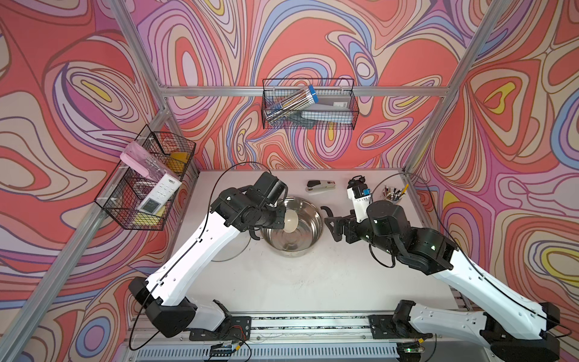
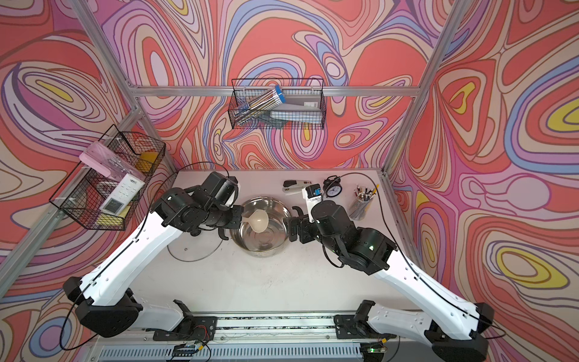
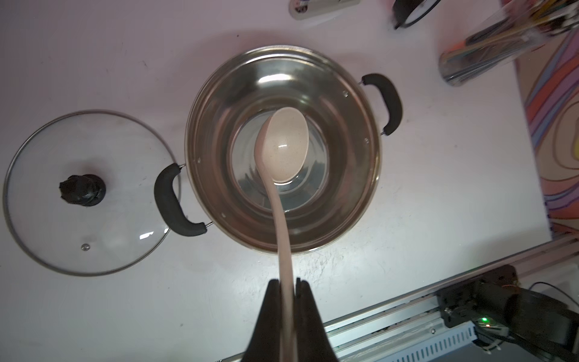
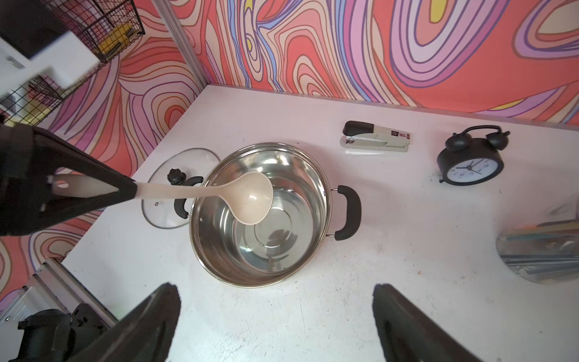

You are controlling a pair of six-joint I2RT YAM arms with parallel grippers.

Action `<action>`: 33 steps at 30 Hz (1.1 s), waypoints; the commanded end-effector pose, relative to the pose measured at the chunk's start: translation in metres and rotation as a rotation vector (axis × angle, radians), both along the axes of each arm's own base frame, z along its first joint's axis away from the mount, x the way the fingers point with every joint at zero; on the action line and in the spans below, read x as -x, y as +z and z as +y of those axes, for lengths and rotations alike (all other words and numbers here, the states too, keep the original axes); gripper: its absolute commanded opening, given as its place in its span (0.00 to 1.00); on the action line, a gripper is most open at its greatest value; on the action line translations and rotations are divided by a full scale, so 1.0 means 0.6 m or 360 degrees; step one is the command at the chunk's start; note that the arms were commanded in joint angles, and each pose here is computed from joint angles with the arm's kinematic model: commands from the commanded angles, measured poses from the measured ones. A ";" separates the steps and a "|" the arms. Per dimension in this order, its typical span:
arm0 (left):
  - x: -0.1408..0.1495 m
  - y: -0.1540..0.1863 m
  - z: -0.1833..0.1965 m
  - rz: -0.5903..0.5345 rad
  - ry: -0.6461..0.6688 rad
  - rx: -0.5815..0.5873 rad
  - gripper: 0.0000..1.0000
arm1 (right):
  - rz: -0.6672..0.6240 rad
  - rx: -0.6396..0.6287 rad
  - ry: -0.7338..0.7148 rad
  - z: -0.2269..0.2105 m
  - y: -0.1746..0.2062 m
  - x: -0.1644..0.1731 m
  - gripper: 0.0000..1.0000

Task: Stir the soup with a spoon
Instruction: Place the spoon at the center of the board.

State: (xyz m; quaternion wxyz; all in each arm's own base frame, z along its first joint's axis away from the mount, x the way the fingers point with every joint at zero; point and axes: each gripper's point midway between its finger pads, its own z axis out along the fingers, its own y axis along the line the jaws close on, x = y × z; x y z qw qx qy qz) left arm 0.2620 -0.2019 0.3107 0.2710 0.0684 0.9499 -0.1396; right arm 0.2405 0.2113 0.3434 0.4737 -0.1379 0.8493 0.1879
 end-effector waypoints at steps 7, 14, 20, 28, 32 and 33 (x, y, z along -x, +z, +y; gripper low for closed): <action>0.070 0.065 -0.169 0.0021 -0.0301 0.0667 0.00 | -0.0297 0.0016 -0.0338 -0.138 0.127 0.029 0.98; 0.108 -0.017 -0.332 0.0239 -0.0495 0.0931 0.00 | -0.0353 -0.0058 -0.0364 -0.164 0.157 0.046 0.98; 0.099 -0.120 -0.417 0.0488 -0.0490 0.0989 0.00 | -0.0207 -0.0034 -0.0287 -0.130 0.127 0.040 0.98; 0.113 -0.217 -0.437 0.0733 -0.0379 0.1170 0.01 | -0.0133 -0.0139 -0.0302 -0.124 0.109 0.044 0.98; 0.124 -0.234 -0.399 0.0732 -0.0313 0.1073 0.48 | -0.0116 -0.0124 -0.0283 -0.115 0.098 0.041 0.98; 0.128 -0.233 -0.385 0.0723 -0.0300 0.1025 0.58 | -0.0113 -0.0118 -0.0277 -0.112 0.095 0.039 0.98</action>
